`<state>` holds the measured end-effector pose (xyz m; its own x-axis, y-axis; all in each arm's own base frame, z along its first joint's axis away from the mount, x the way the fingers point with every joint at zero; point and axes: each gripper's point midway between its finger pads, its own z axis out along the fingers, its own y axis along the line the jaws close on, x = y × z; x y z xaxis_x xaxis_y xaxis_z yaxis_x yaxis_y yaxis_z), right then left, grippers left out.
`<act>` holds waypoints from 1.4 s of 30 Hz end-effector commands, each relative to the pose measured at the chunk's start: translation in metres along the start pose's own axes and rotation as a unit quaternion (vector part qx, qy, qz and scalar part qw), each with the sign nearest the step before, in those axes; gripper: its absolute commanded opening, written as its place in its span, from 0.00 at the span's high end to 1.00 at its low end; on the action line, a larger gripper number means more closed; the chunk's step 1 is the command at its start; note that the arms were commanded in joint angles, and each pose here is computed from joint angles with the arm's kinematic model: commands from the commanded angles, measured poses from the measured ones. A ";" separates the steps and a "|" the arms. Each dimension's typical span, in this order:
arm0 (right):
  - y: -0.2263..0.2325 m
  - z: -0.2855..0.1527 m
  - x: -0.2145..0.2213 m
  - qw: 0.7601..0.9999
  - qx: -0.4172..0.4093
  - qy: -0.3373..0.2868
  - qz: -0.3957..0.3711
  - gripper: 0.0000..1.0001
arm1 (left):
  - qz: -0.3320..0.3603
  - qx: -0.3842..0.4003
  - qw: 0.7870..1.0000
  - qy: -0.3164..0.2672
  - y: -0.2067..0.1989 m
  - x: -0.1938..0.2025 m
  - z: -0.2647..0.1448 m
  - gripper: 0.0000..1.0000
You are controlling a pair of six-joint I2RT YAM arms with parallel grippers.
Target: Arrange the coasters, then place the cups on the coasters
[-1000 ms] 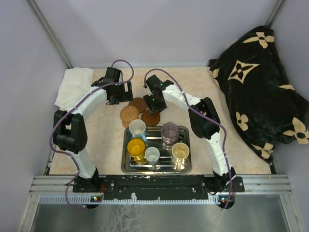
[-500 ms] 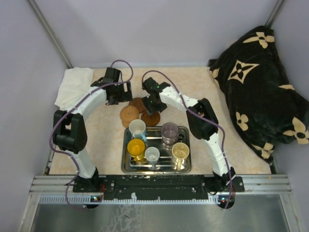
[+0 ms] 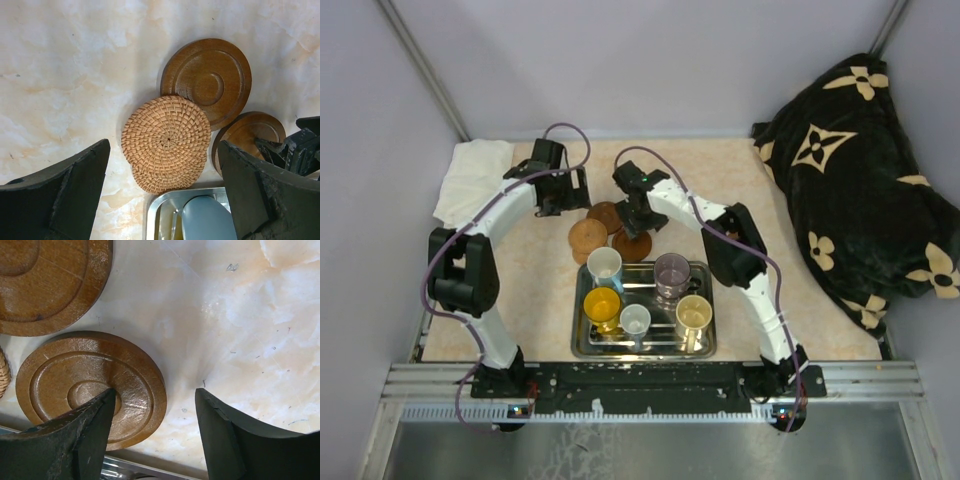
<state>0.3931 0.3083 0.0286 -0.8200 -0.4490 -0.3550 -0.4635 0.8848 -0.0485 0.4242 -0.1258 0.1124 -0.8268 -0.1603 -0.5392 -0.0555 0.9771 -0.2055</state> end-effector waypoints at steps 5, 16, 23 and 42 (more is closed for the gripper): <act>-0.065 0.024 0.021 0.994 0.086 0.051 0.043 0.35 | -0.008 0.014 1.000 -0.024 0.001 -0.015 -0.009 0.05; -0.132 0.034 0.012 0.984 0.135 0.053 0.100 0.38 | -0.008 0.025 0.999 -0.019 -0.004 -0.018 -0.006 0.05; -0.148 0.038 0.010 0.982 0.142 0.056 0.115 0.40 | -0.008 0.025 0.999 -0.018 -0.004 -0.019 -0.005 0.05; -0.163 0.038 0.072 0.970 0.170 0.109 0.136 0.53 | -0.009 0.032 0.999 -0.017 -0.008 -0.026 0.002 0.05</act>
<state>0.4652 0.2056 0.0286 -0.8933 -0.1414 -0.4266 -0.1160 0.9896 -0.0850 0.4346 -0.1263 0.1181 -0.8217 -0.1791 -0.5410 -0.0480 0.9677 -0.2475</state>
